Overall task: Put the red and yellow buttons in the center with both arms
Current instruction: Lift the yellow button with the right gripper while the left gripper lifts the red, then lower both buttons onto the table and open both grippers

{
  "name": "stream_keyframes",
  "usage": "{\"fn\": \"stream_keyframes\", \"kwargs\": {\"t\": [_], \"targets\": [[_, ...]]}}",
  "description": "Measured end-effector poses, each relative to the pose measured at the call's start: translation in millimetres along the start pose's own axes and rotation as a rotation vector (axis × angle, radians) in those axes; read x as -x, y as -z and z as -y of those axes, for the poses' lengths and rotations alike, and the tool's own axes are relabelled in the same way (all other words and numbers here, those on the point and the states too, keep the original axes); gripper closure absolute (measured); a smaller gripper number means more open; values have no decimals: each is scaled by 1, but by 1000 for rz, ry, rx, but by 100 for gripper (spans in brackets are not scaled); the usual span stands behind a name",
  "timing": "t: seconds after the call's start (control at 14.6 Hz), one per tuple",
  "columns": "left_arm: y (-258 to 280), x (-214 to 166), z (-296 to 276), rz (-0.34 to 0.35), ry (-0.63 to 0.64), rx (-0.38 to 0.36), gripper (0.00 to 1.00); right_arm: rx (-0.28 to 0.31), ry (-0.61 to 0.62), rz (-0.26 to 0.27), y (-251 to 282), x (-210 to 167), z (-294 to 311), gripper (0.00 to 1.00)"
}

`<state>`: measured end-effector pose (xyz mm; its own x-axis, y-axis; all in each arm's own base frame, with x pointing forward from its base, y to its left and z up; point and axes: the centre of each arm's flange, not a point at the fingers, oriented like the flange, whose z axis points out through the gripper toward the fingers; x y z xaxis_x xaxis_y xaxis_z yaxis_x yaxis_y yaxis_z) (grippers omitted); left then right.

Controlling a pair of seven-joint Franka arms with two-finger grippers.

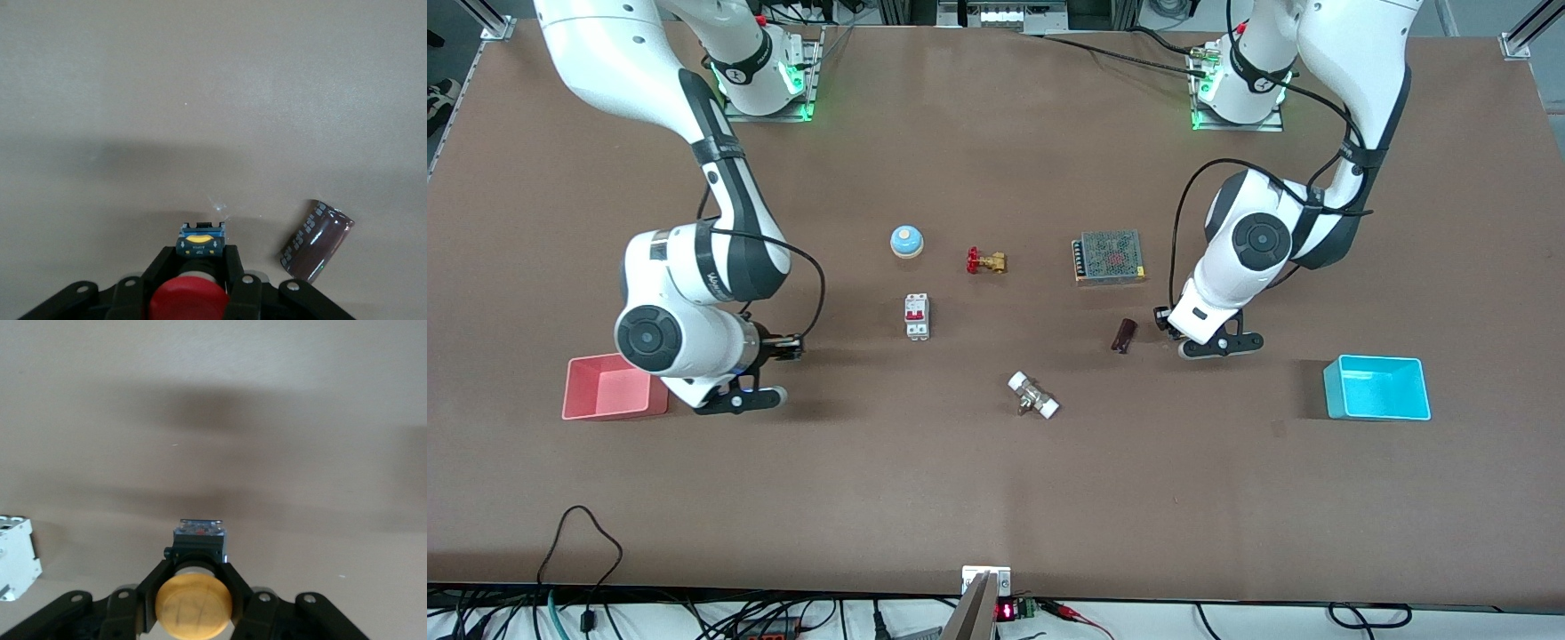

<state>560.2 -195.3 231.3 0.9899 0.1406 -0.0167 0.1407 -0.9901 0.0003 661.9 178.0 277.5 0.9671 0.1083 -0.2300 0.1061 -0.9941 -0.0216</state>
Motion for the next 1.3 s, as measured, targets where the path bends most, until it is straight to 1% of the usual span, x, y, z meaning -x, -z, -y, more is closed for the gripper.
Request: {"fn": "stream_keyframes", "kwargs": {"t": [0.27,0.41,0.62,0.69,0.75,0.89,0.96,1.03,1.1,1.17,1.23,1.3], "targets": [[-22,-1,-17,15,-13,-3,64,5,-33,5,-27,-7,5,63],[-31,-6,-21,7,-13,3,64,9,-56,-1,-42,-12,5,63],[-30,-14,-21,-4,-8,7,64,13,-76,-3,-56,-16,6,63],[-31,-16,-20,-6,-6,6,64,14,-77,-1,-57,-16,6,59],[-31,-18,-20,-9,-5,7,64,14,-78,-1,-57,-16,7,59],[-31,-20,-19,-11,-3,6,64,14,-79,-1,-58,-16,6,47],[-31,-20,-20,-11,-3,6,64,14,-79,-1,-58,-16,6,34],[-31,-21,-20,-12,-3,6,62,14,-80,-2,-57,-16,6,26],[-31,-22,-20,-13,-3,6,52,13,-81,-5,-56,-17,6,17],[-29,-24,-20,-17,-2,8,44,13,-82,-11,-53,-18,5,7],[-26,-27,-21,-21,0,9,35,12,-84,-20,-48,-19,4,0],[-20,-32,-21,-19,2,7,27,10,-86,-34,-40,-20,2,0]]}}
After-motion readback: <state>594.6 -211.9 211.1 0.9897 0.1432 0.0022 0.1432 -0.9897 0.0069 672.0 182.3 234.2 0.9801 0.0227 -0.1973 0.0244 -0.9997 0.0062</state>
